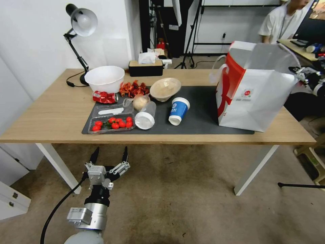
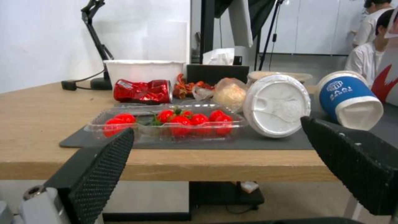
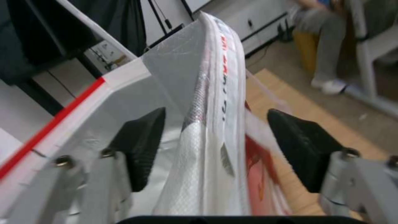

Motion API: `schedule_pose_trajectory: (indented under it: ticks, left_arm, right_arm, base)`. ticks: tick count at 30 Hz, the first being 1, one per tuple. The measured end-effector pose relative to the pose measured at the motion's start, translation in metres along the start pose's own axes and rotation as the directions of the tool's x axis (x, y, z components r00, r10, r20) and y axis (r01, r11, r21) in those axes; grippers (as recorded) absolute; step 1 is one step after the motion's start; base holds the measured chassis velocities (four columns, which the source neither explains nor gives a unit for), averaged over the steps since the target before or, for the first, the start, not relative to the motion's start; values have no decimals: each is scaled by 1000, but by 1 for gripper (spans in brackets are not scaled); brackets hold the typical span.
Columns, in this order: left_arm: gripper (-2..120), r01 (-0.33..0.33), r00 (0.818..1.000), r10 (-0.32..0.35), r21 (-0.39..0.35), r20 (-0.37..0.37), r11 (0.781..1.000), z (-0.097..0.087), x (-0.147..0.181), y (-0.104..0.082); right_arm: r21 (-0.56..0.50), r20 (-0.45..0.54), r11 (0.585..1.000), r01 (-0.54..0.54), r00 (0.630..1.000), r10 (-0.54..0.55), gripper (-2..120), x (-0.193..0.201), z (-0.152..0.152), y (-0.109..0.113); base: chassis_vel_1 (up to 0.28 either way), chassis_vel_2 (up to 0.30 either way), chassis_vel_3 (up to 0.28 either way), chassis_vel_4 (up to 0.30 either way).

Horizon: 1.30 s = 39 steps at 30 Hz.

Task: Pick up the food delivery bag from the floor and place it on the table.

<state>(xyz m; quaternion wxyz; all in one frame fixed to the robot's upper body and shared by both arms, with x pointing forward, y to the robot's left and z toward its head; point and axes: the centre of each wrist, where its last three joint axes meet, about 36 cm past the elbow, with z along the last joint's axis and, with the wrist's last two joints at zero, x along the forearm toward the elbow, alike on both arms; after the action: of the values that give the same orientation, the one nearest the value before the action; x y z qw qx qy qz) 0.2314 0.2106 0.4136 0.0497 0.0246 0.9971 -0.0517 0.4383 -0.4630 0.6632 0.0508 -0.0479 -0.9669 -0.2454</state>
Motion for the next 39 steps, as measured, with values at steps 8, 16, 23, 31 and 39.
schedule_pose_trajectory:
  ticks: [8, 16, 23, 31, 39]
  left_arm:
    - [100, 1, 1000, -1, 2, -1, 1000, 0, 0, 0]
    - [100, 4, 1000, -4, 3, 5, 1000, -2, 0, 0]
    - [100, 4, 1000, -4, 6, 18, 1000, -4, 0, 0]
    - [100, 5, 1000, -6, 5, 30, 1000, -6, 2, -1]
    - [100, 9, 999, -10, 2, 50, 1000, -13, 3, -2]
  right_arm:
    - [167, 64, 986, 4, 998, -15, 98, 2, 7, 2]
    - [249, 97, 968, 46, 993, -72, 100, 11, 10, 4]
    - [292, 144, 954, 69, 983, -115, 100, 15, 13, 9]
    - [352, 183, 933, 76, 972, -149, 100, 21, 13, 15]
    - [412, 226, 908, 80, 956, -186, 100, 26, 15, 18]
  base:
    - [0, 0, 0, 0]
    - [0, 0, 0, 0]
    - [0, 0, 0, 0]
    - [0, 0, 0, 0]
    - [0, 0, 0, 0]
